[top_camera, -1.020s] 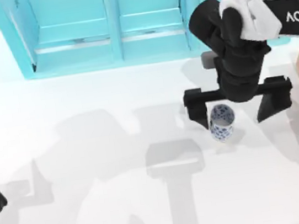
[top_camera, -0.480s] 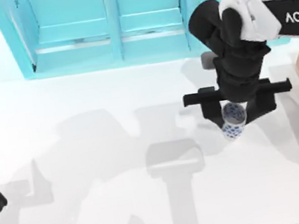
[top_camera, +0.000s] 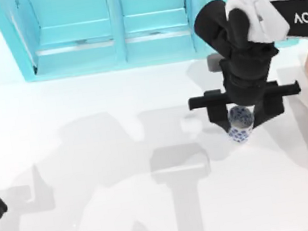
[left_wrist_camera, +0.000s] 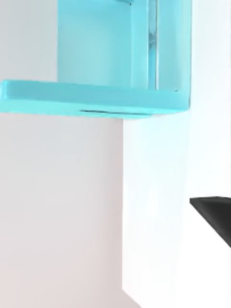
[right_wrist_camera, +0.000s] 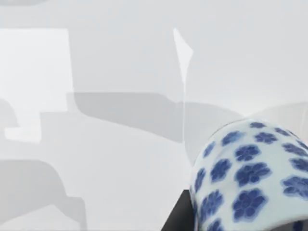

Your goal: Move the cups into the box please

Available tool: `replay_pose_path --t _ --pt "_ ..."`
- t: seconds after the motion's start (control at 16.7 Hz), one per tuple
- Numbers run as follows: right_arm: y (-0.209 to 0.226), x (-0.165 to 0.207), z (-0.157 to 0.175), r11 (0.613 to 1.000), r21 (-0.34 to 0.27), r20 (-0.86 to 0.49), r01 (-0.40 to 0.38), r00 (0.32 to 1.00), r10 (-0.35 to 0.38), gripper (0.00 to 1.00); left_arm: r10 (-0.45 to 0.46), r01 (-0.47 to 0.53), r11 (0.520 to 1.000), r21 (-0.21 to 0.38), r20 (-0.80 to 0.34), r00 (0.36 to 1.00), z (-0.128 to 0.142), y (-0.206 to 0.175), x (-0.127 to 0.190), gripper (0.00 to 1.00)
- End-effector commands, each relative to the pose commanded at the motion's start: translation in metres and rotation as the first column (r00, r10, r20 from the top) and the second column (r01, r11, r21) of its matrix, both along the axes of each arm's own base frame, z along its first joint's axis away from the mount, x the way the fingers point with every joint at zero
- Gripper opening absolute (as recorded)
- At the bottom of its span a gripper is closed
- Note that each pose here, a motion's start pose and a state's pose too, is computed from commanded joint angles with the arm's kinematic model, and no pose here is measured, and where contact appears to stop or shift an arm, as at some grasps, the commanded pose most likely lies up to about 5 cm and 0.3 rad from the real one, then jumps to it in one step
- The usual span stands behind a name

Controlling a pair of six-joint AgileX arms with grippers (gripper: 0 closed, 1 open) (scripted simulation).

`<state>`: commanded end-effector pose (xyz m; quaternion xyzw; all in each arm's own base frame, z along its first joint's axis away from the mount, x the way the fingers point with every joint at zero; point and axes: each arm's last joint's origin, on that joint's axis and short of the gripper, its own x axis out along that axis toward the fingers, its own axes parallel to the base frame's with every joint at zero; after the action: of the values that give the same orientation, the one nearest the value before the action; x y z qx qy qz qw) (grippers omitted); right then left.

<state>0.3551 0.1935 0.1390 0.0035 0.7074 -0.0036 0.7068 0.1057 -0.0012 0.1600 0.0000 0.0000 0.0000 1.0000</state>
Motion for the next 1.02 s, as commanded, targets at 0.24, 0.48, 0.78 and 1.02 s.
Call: replay_pose_path --t 0.24,0.48,0.78,1.02 --pt "-0.001 0.000 0.001 1.000 0.001 0.002 0.003 1.000 -0.003 0.00 0.000 0.000 1.000 0.000 0.000 1.000 0.000 0.000 0.000 1.00" --pt "-0.020 0.004 0.022 1.000 -0.001 -0.001 -0.004 1.000 0.004 0.00 0.000 0.000 1.000 0.000 0.000 1.000 0.000 0.000 0.000 1.00" --pt "-0.079 0.004 0.077 1.000 -0.004 -0.012 0.003 1.000 -0.003 0.00 0.000 0.000 1.000 0.000 0.000 1.000 0.000 0.000 0.000 1.00" --pt "-0.101 -0.001 0.101 1.000 0.001 0.002 0.003 1.000 -0.003 0.00 0.000 0.000 1.000 0.000 0.000 1.000 0.000 0.000 0.000 1.00"
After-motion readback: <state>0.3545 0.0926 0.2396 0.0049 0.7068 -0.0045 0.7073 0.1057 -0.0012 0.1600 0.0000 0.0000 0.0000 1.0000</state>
